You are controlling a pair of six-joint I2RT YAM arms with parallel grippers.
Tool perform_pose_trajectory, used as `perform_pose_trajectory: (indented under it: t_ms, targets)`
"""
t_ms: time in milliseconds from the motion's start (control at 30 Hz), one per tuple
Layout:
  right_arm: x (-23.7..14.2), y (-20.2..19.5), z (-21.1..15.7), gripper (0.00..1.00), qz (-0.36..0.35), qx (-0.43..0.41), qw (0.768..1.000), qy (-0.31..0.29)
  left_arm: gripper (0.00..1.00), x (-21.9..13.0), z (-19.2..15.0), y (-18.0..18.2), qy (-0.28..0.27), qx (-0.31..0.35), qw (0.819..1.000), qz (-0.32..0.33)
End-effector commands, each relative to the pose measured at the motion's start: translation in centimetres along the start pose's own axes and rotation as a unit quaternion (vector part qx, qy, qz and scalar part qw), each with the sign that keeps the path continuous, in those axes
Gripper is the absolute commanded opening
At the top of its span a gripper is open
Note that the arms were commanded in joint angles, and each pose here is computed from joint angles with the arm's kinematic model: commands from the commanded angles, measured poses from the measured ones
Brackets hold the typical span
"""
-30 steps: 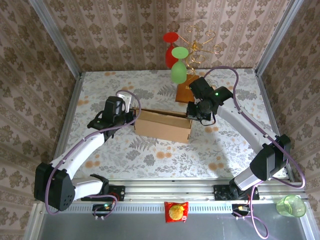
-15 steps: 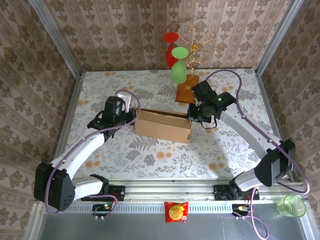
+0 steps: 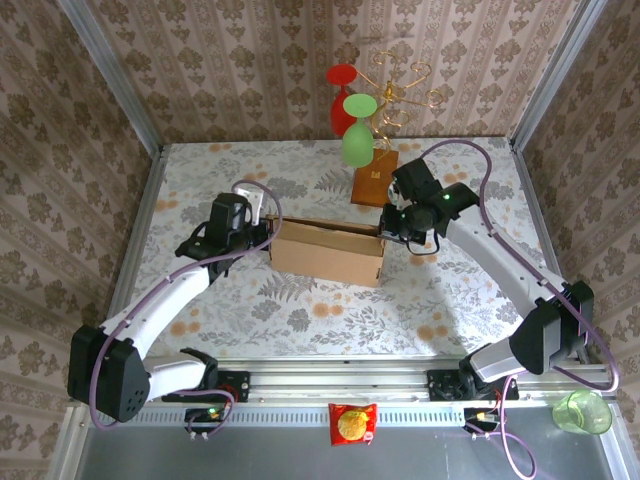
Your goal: Fold the paper box
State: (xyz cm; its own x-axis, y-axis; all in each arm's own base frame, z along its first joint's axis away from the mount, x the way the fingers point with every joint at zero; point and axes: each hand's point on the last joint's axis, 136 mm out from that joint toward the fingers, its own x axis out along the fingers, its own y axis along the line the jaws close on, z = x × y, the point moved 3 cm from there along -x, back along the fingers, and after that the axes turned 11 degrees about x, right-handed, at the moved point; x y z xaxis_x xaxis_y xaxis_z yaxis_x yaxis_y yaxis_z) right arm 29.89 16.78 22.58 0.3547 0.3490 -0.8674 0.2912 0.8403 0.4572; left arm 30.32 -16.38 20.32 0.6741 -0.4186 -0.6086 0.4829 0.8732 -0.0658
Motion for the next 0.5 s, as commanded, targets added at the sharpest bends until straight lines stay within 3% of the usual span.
perform_pose_trajectory:
  t_ms: [0, 467]
  targets:
    - [-0.51, 1.77, -0.40, 0.00, 0.045, -0.004, 0.999, 0.025, 0.00, 0.01, -1.47, -1.93, 0.029, 0.002, 0.998, -0.046]
    - [-0.43, 1.66, -0.26, 0.00, 0.060, 0.005, 0.997, 0.039, 0.00, 0.00, -1.48, -1.96, 0.029, 0.003, 0.998, -0.049]
